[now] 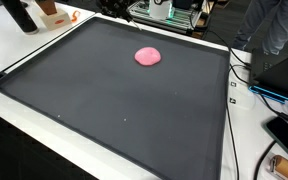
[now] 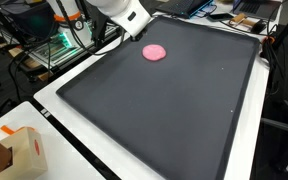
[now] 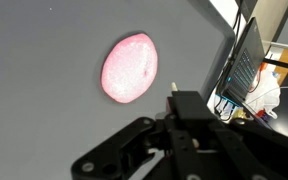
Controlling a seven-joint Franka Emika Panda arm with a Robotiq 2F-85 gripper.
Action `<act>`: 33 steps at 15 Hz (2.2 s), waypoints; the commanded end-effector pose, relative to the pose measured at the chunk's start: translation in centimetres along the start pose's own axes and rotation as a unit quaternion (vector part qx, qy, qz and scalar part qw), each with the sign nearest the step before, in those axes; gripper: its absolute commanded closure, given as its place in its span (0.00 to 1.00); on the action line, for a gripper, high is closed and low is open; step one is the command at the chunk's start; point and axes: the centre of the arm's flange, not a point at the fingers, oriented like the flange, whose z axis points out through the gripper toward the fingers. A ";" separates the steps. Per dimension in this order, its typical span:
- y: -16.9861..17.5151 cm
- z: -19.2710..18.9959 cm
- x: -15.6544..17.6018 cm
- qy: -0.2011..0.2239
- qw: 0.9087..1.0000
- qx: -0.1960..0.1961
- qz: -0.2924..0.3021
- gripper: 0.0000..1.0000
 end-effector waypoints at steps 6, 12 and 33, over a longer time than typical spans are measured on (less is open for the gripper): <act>3.7 1.0 -1.8 0.022 0.999 0.028 0.026 0.97; 4.8 1.5 -2.0 0.030 0.998 0.032 0.048 0.97; 1.9 1.6 5.7 0.007 0.984 -0.073 0.164 0.97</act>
